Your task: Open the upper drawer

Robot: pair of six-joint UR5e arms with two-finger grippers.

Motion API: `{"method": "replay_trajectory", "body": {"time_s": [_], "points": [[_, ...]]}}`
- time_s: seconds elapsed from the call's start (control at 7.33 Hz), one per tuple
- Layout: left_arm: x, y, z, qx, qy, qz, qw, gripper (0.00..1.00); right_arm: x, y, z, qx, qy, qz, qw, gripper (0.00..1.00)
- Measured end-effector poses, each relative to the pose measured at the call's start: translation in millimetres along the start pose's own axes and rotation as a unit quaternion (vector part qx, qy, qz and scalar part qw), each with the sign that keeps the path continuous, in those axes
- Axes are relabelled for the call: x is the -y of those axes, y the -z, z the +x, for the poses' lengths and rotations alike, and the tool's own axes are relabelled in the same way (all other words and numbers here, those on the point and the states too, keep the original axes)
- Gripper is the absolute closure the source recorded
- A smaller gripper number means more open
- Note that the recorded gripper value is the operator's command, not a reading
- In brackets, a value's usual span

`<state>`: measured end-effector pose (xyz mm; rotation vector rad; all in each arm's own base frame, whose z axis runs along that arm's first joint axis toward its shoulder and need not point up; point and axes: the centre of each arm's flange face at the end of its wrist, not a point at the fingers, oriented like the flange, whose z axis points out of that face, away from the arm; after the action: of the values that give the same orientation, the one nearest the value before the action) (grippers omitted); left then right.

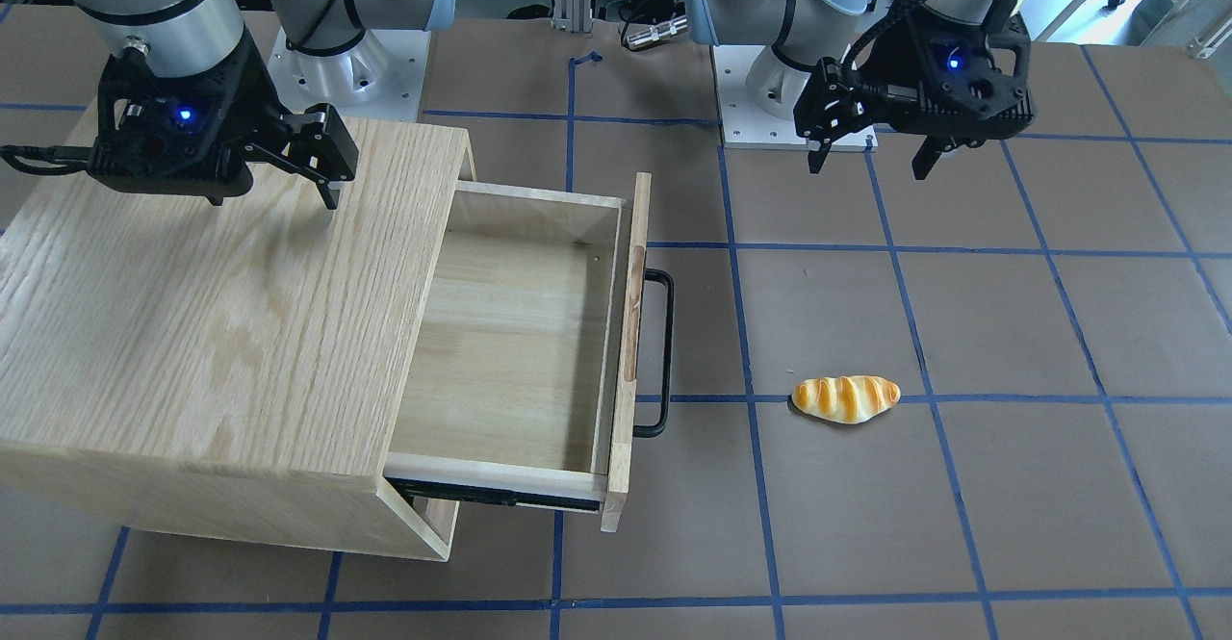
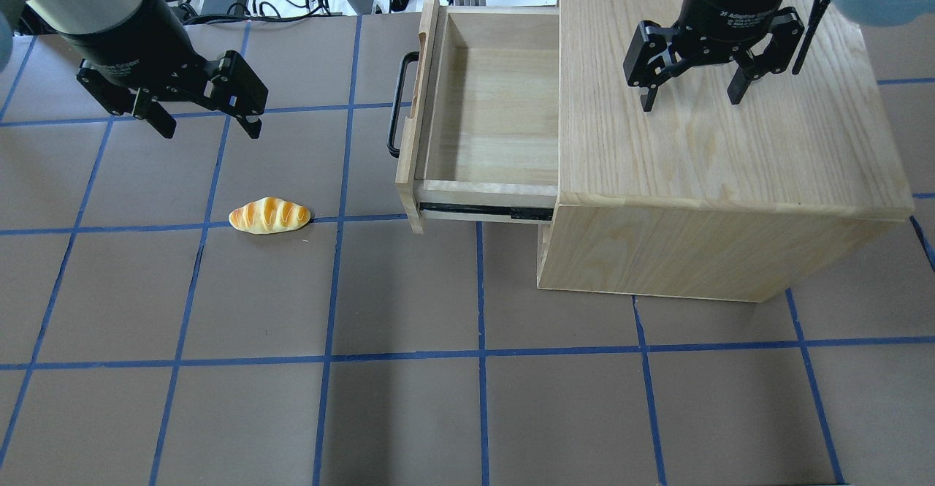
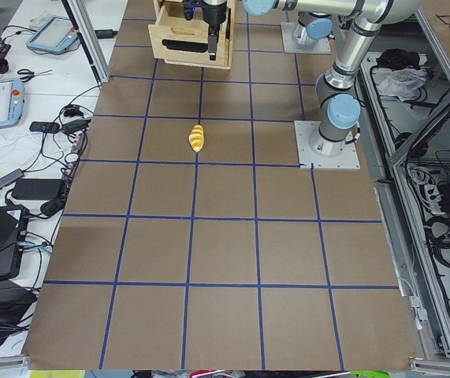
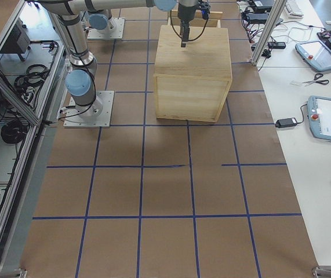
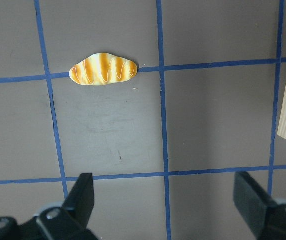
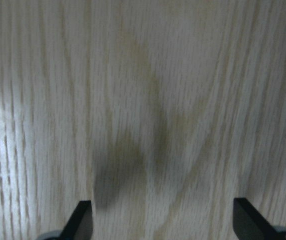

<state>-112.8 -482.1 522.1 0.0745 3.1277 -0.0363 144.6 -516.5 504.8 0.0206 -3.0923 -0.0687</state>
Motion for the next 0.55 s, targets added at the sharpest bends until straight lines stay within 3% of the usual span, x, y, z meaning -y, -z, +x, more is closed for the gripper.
{"method": "replay_trajectory", "body": {"time_s": [0.55], "points": [[1.7,-3.0,-0.8,0.0,0.001,0.002,1.0,0.0,0.0,-0.1,0.0,0.0,0.0,0.0,1.0,0.0]]}}
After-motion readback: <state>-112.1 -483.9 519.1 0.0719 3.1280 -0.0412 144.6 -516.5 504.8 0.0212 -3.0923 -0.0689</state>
